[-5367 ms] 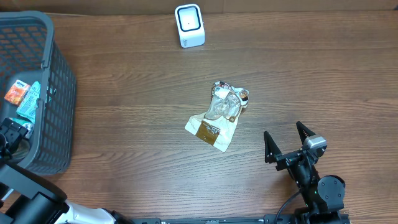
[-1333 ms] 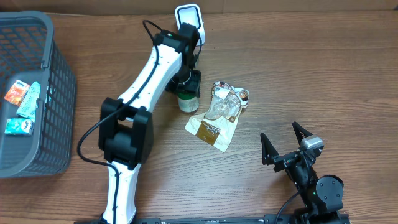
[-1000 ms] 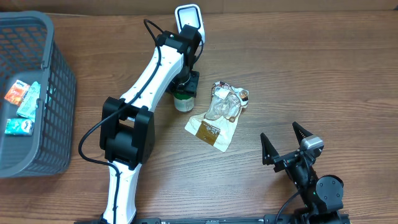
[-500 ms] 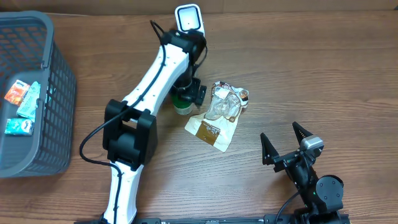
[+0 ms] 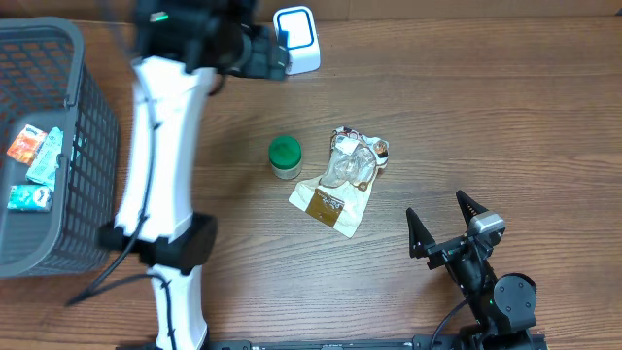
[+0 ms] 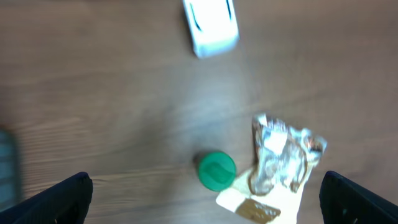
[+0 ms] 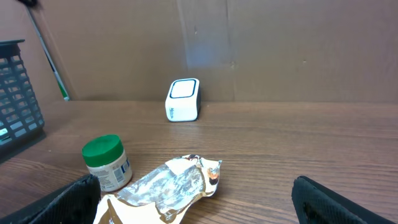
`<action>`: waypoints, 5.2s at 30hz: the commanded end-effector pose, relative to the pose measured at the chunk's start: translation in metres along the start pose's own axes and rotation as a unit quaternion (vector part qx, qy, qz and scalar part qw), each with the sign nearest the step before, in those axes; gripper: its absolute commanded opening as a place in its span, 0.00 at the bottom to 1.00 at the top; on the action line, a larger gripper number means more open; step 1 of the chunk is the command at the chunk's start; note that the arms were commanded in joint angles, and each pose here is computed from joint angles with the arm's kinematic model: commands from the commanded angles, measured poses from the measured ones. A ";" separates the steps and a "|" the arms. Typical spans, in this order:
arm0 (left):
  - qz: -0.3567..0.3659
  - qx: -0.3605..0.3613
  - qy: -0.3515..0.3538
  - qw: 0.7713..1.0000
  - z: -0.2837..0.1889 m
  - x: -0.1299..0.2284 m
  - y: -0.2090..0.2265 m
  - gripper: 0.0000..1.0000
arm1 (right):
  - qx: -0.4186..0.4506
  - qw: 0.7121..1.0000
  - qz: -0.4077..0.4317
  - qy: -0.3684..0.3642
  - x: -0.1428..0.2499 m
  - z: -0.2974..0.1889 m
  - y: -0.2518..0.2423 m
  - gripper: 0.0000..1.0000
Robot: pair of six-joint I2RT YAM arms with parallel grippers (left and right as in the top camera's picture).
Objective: Scan the item barcode
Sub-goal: 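Set the jar down beside the bag and release it, then reach into the basket and grasp the mint-green wipes pack, then lift the wipes pack out of the basket with the left gripper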
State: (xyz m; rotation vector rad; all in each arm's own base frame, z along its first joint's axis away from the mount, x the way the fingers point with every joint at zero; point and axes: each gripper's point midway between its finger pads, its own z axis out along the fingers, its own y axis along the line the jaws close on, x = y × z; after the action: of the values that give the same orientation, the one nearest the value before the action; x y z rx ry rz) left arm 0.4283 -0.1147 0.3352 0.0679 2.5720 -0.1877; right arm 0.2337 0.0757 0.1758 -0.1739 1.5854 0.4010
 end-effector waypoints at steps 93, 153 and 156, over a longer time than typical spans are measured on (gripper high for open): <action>-0.238 -0.192 0.223 0.926 0.183 0.219 0.429 0.04 | -0.005 1.000 0.003 0.000 0.003 0.000 0.002 1.00; -0.385 -0.199 0.027 0.901 0.054 0.141 0.395 0.68 | -0.005 1.000 0.003 0.000 0.003 0.000 0.002 1.00; -0.367 -0.173 0.044 0.913 0.082 0.144 0.397 0.69 | -0.005 1.000 0.003 0.000 0.003 0.000 0.002 1.00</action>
State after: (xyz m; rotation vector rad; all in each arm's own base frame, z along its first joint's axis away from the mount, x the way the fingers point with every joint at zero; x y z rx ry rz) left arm 0.3765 0.2683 0.1666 -1.0987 2.4951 0.0573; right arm 0.2337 0.0756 0.1758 -0.1736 1.5855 0.4007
